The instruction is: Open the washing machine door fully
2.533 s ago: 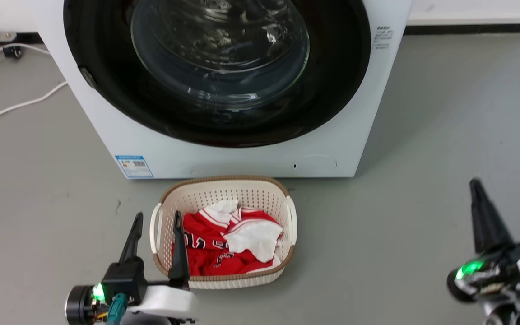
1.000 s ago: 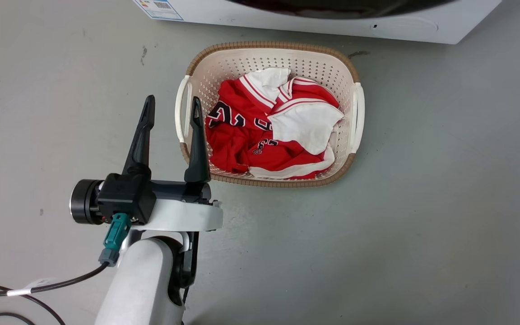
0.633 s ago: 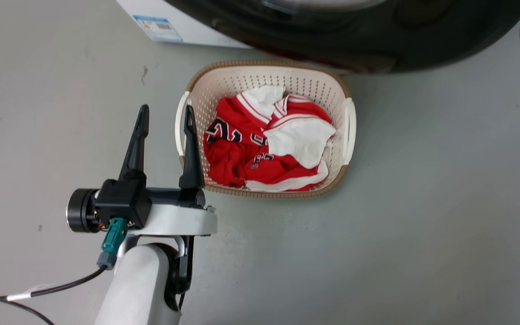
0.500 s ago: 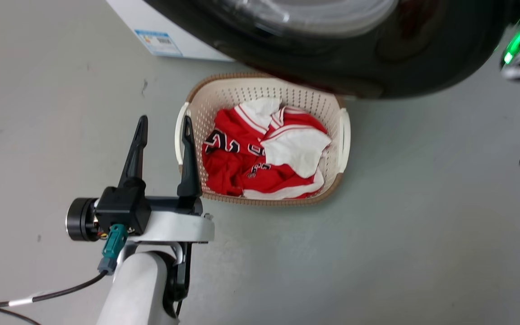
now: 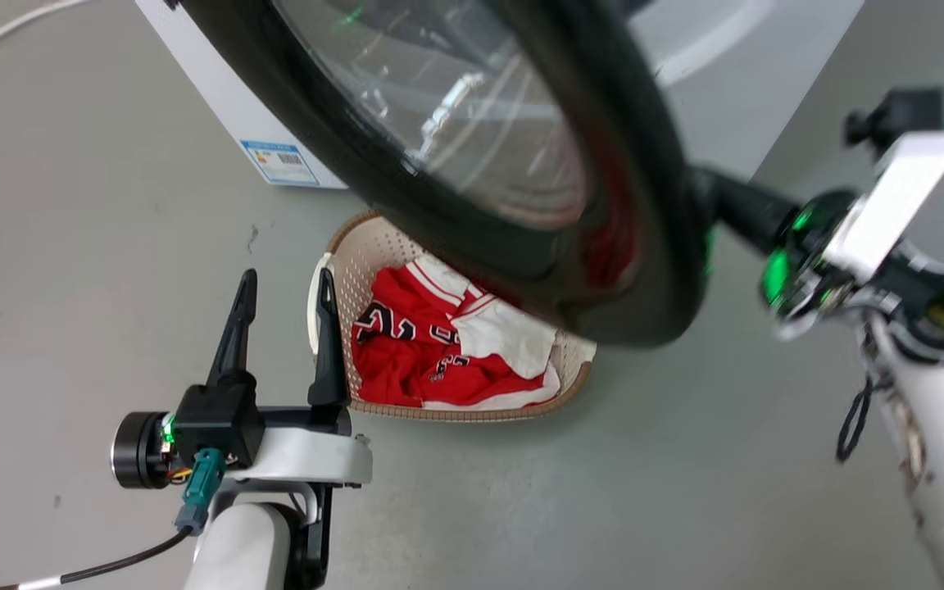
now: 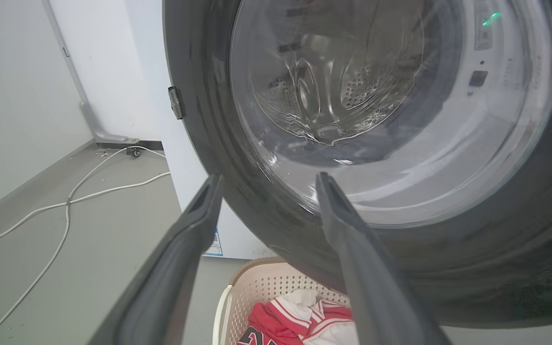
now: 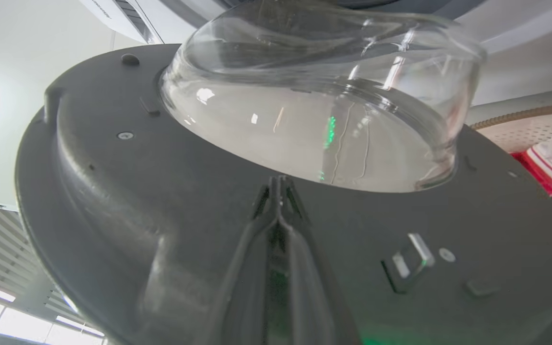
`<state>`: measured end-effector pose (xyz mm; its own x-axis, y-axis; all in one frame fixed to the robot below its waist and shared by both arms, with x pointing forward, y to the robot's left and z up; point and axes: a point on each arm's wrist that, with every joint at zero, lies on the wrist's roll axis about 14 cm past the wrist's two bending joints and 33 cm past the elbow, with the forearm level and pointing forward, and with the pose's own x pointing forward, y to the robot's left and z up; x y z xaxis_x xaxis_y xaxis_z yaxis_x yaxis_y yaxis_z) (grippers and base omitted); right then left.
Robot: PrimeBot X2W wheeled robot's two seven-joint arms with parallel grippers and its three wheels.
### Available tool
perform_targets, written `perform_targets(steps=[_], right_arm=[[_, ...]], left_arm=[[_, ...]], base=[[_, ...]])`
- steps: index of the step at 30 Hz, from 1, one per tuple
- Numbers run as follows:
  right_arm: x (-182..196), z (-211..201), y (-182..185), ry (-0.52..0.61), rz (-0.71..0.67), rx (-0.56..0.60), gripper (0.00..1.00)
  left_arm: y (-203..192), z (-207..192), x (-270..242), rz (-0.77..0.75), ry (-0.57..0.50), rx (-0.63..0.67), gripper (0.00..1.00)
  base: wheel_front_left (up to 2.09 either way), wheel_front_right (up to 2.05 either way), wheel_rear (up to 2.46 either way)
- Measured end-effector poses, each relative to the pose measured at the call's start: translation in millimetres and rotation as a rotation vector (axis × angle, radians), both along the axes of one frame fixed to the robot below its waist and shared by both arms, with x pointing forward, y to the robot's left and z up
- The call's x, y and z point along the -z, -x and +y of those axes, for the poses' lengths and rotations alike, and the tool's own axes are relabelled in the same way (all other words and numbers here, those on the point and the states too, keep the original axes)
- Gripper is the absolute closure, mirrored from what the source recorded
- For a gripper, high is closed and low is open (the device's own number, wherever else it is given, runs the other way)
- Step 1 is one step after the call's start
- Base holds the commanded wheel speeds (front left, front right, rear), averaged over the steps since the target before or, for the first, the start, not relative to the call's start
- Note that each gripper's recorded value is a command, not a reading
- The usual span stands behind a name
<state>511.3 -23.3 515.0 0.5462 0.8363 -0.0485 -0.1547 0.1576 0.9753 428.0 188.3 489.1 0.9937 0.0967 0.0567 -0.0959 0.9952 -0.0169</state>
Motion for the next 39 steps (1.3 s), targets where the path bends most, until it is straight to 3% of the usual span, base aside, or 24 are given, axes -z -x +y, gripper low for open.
perform_targets(steps=[19, 32, 39], right_arm=[[-13.6, 52.9, 108.1, -0.119, 0.036, -0.195, 1.0], [-20.9, 85.3, 153.5, -0.169, 0.052, -0.307, 1.0], [-18.7, 82.6, 161.9, -0.164, 0.06, -0.276, 1.0]], left_arm=[[33.2, 7.0, -24.1, -0.049, 0.009, -0.03, 0.0], [47.3, 13.4, -26.4, -0.051, 0.009, -0.05, 0.0], [53.7, 13.2, -28.3, -0.056, 0.011, -0.053, 0.0]], base=[[0.0, 0.0, 0.0], [0.0, 0.0, 0.0], [0.0, 0.0, 0.0]])
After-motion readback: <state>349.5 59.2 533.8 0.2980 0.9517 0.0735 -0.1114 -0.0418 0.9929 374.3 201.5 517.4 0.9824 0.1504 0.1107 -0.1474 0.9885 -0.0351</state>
